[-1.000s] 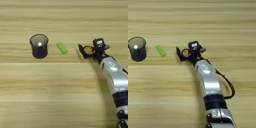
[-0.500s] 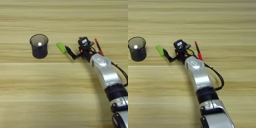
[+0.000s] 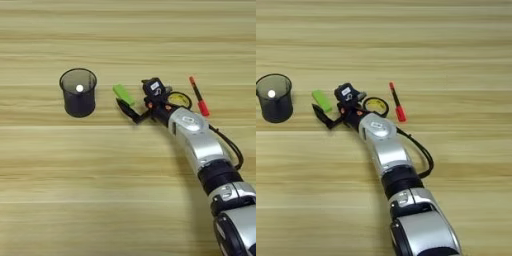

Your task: Move the objects on the table

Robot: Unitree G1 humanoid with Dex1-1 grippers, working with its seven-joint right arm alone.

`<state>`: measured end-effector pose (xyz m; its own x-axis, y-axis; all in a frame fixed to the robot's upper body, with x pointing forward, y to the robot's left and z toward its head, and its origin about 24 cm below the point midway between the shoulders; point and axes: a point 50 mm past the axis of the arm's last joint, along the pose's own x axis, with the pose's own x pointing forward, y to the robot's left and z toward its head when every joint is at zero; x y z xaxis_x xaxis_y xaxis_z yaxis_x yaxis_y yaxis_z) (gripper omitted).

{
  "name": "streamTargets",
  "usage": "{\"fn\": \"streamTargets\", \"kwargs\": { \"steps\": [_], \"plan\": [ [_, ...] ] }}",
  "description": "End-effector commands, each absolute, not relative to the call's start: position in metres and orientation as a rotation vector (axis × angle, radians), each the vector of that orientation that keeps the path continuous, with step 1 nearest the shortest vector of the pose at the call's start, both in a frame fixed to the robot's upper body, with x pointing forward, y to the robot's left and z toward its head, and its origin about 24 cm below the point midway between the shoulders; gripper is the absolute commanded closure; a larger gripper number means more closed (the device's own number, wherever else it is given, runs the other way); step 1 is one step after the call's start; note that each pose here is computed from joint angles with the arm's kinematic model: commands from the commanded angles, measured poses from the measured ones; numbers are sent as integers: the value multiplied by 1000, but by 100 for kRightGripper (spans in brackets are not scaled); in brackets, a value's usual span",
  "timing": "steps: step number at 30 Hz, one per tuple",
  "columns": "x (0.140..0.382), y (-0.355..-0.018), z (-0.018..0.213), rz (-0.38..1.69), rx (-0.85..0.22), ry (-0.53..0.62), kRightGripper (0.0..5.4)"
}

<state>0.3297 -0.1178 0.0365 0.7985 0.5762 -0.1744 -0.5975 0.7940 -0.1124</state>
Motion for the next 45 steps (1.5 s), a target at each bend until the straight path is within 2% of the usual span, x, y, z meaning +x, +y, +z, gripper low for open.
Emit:
{"fn": "streamTargets", "kwargs": {
  "steps": [1,21,45],
  "plan": [
    [350,-110,74,637,-191,-4,4],
    [357,-108,55,654,-193,73,4],
    [360,-111,49,646,-156,115,243]
  ]
}}
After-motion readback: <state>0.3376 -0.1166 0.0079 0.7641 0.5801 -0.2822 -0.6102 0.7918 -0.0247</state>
